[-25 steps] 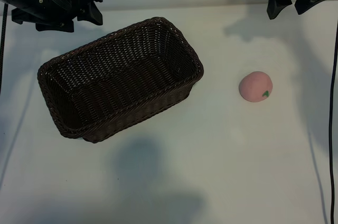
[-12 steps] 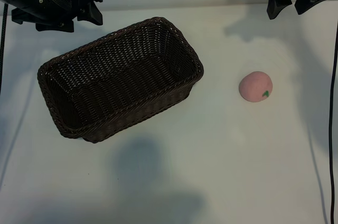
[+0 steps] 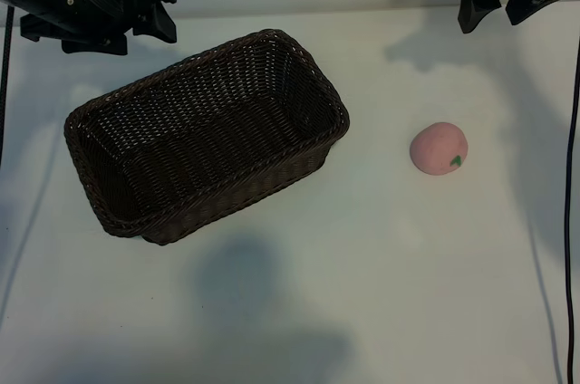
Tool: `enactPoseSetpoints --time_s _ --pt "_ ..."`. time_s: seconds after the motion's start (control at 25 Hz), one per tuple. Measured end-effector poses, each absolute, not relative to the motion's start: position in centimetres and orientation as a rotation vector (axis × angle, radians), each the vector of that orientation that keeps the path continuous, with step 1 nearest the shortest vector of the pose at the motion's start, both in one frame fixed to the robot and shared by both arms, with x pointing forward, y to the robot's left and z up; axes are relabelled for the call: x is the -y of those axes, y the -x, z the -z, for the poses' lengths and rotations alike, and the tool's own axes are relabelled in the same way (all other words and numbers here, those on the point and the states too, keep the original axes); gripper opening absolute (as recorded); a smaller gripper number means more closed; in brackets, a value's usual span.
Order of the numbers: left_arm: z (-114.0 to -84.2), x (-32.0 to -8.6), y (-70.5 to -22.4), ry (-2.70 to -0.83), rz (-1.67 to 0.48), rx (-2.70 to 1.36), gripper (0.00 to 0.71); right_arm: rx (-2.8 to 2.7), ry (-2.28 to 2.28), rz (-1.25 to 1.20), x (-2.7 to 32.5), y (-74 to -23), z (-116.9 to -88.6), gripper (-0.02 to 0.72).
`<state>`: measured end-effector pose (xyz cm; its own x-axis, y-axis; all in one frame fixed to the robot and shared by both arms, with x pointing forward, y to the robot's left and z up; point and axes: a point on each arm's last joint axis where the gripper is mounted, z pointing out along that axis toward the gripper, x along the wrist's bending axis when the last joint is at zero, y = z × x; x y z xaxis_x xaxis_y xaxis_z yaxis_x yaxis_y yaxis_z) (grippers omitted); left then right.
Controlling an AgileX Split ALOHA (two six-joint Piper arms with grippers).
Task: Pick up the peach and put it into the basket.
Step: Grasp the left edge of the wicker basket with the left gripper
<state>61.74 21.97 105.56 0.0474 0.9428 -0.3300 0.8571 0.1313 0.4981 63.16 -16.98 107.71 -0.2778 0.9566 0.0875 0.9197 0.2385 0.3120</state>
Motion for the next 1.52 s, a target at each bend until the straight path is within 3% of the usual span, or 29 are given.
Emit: enactPoseSetpoints --time_s 0.36,0.8,1.52 --pt "-106.1 -22.3 -60.8 -1.698 -0.157 -1.896 0.566 -2.373 -1.81 -0.462 17.0 -63.2 -107.7 0.53" --pt "-104.0 -25.4 -52.7 -1.566 -0.28 -2.204 0.566 -2.373 -1.81 -0.462 17.0 -63.2 -107.7 0.53" --pt "-95.8 -25.0 -54.1 -1.508 -0.171 -2.363 0.566 -2.374 -1.808 -0.461 17.0 -63.2 -107.7 0.53"
